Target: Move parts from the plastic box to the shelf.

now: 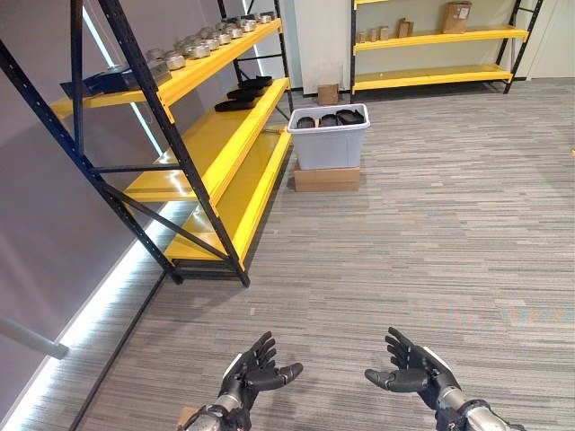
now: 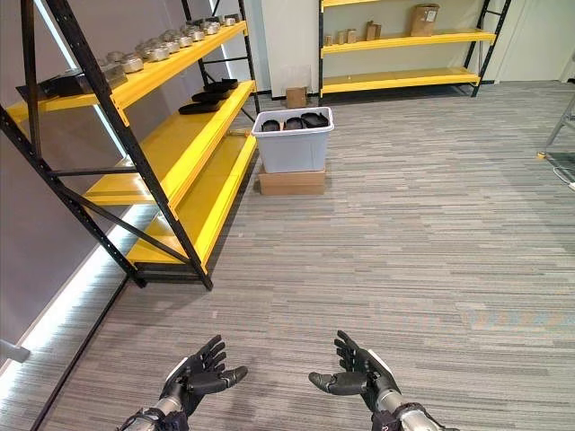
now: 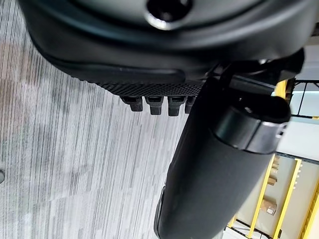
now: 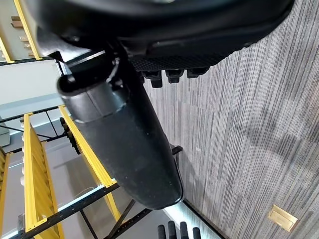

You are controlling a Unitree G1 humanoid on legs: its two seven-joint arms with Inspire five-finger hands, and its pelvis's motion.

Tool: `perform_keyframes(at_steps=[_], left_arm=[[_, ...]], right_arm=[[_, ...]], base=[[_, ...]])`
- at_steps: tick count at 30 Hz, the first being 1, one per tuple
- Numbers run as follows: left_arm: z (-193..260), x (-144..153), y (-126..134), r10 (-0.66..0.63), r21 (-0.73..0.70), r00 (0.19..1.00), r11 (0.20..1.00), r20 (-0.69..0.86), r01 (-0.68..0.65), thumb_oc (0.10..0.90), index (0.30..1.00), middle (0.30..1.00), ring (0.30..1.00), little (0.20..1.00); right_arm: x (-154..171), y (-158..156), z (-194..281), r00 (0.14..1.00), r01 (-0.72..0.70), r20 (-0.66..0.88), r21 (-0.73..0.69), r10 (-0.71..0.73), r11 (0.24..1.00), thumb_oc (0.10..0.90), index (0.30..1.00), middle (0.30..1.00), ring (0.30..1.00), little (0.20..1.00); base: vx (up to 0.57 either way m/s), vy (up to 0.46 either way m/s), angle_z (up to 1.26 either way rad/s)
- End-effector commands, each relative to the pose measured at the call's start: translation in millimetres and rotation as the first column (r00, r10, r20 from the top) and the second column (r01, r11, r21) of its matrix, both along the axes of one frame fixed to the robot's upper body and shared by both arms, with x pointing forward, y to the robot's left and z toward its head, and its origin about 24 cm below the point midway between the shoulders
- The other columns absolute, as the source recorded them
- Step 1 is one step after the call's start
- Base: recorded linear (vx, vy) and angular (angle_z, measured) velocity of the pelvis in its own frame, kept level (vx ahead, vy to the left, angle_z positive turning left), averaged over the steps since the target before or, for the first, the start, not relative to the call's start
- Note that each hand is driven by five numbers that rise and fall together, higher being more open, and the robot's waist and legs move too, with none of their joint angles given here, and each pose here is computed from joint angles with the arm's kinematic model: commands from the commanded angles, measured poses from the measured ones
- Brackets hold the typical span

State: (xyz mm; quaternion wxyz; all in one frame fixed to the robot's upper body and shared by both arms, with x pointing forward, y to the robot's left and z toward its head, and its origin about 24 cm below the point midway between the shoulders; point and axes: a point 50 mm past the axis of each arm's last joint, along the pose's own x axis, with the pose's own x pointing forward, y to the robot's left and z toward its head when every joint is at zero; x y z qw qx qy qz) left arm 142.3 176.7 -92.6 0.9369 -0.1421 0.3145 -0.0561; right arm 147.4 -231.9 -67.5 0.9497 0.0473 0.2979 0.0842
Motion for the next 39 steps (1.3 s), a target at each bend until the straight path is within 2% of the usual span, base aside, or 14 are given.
perform_keyframes(at_steps=[1,39], left_arm=[[30.1,34.1,14.5,-0.02,0.045,0.979,0.999,0.204,0.011,0.9,1.0,1.0,1.0,1.0],[32.8,34.5,22.8,0.022,0.049,0.976,0.998,0.215,-0.033,0.9,1.0,1.0,1.0,1.0]], right_arm=[[38.5,12.3,32.2,0.973,-0.049,0.23,0.053,0.035,0.997,0.9,1.0,1.0,1.0,1.0],[40.4,14.7,31.3,0.974,-0.04,0.224,0.066,0.024,0.997,0.9,1.0,1.0,1.0,1.0]], base=[[0.0,0.0,0.0],[0.0,0.008,0.0]])
